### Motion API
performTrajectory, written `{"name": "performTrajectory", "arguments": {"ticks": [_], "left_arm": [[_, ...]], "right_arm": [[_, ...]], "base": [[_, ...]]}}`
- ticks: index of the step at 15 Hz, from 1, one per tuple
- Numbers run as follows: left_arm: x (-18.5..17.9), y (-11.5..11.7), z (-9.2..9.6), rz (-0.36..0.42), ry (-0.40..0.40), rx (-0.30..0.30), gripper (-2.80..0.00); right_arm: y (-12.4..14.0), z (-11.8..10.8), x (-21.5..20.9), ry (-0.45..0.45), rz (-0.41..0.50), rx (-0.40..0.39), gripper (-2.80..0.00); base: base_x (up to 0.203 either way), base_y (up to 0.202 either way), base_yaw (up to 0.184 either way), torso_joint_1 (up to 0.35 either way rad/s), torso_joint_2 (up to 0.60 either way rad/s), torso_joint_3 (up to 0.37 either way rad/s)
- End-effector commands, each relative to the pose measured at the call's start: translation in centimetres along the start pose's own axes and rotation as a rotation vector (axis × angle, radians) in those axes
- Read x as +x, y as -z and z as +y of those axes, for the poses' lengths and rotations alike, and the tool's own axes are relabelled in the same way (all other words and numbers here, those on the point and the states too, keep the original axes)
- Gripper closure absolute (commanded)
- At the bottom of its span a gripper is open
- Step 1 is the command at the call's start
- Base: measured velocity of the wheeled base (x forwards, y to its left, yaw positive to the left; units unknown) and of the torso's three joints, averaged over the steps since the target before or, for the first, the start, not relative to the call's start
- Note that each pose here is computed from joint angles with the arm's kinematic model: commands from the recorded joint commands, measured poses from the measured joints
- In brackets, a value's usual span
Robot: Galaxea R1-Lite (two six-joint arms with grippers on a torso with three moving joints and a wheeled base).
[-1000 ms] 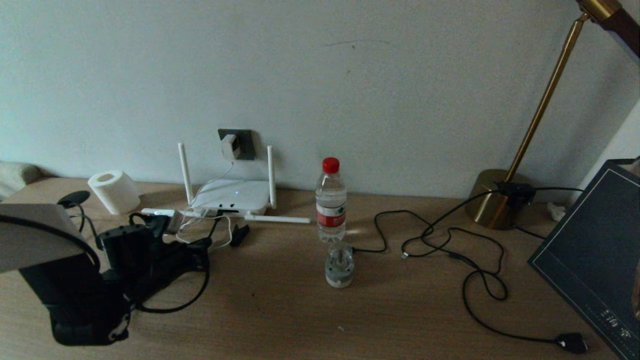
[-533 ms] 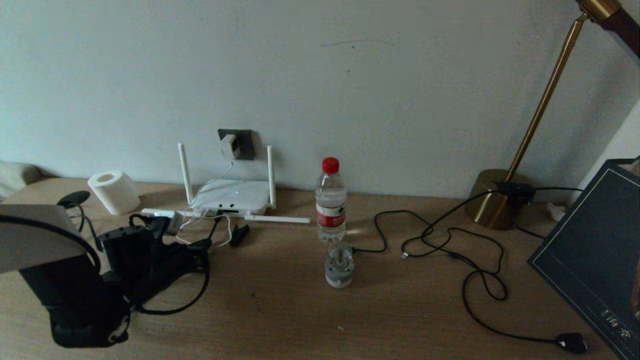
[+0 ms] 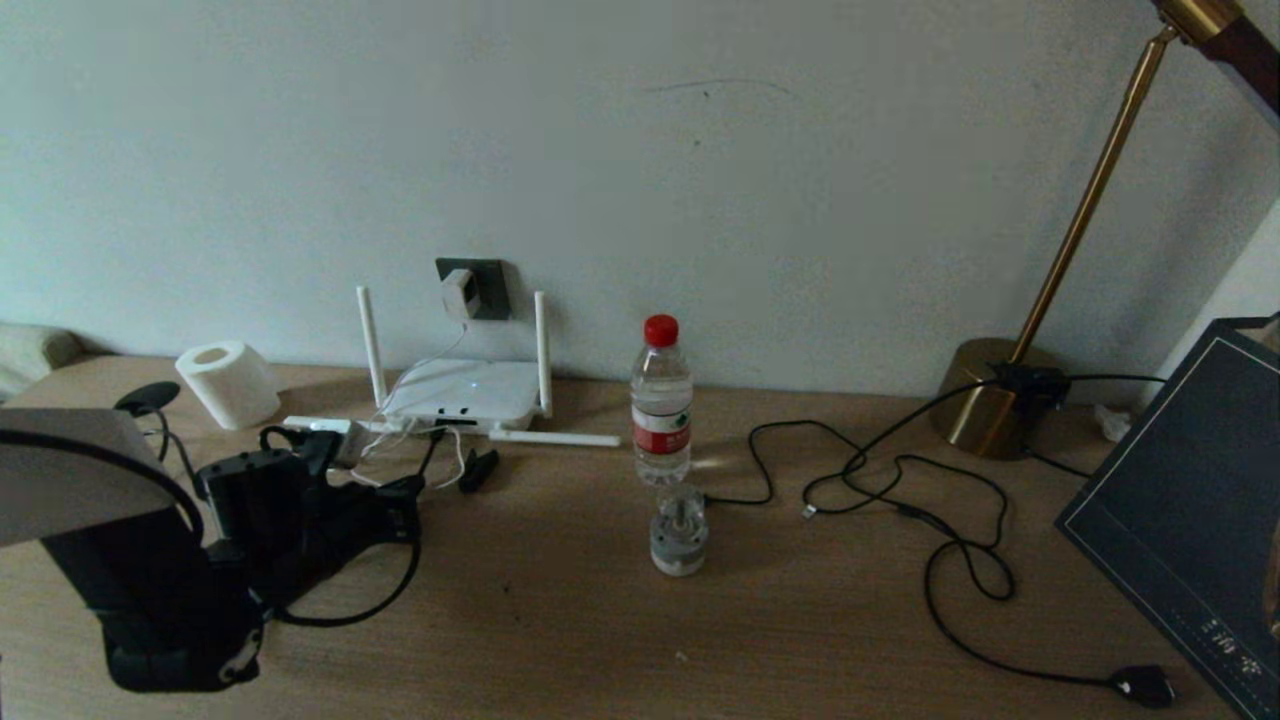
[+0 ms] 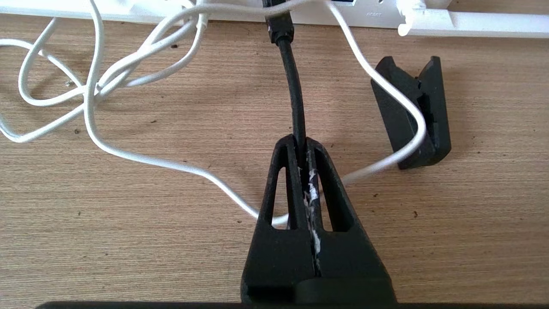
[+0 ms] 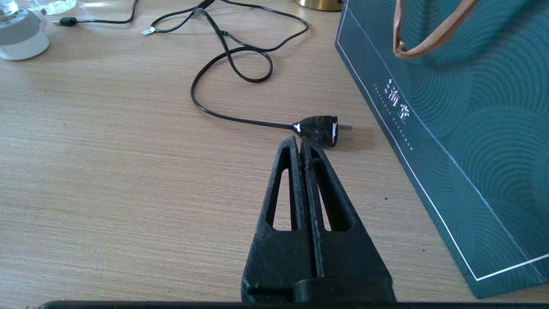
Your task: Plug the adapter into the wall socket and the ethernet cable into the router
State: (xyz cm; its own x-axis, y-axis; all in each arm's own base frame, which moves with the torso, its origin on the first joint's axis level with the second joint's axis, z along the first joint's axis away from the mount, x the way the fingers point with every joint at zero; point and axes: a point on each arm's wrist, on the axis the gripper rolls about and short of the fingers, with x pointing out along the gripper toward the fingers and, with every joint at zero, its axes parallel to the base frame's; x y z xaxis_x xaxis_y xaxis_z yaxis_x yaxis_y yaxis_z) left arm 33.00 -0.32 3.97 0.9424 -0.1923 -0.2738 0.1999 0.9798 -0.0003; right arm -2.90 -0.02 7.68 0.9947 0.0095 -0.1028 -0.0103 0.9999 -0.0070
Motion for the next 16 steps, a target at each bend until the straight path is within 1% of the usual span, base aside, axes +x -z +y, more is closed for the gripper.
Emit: {"name": "performTrajectory", "arguments": {"ticks": [1, 2, 3, 12, 16], "left_arm": [[0.06, -0.04, 0.0, -0.007, 0.001, 0.002, 0.0], [0.08, -0.06, 0.04, -0.008, 0.0, 0.002, 0.0], [0.15, -0.1, 0.06, -0.011, 0.0, 0.002, -2.8], [0.64, -0.67, 0.3, -0.038, -0.004, 0.007, -2.8], [0.62, -0.66, 0.4, -0.038, -0.007, 0.006, -2.8]], "right_arm": [[0.01, 0.0, 0.01, -0.001, 0.003, 0.0, 0.0], [0.01, 0.0, 0.01, -0.001, 0.003, 0.0, 0.0], [0.01, 0.0, 0.01, -0.001, 0.003, 0.0, 0.0], [0.01, 0.0, 0.01, -0.001, 0.003, 0.0, 0.0], [0.01, 0.0, 0.01, -0.001, 0.003, 0.0, 0.0]], "base": [[0.0, 0.0, 0.0, 0.0, 0.0, 0.0], [0.0, 0.0, 0.0, 0.0, 0.0, 0.0], [0.0, 0.0, 0.0, 0.0, 0.0, 0.0], [0.0, 0.0, 0.0, 0.0, 0.0, 0.0], [0.0, 0.0, 0.0, 0.0, 0.0, 0.0]]}}
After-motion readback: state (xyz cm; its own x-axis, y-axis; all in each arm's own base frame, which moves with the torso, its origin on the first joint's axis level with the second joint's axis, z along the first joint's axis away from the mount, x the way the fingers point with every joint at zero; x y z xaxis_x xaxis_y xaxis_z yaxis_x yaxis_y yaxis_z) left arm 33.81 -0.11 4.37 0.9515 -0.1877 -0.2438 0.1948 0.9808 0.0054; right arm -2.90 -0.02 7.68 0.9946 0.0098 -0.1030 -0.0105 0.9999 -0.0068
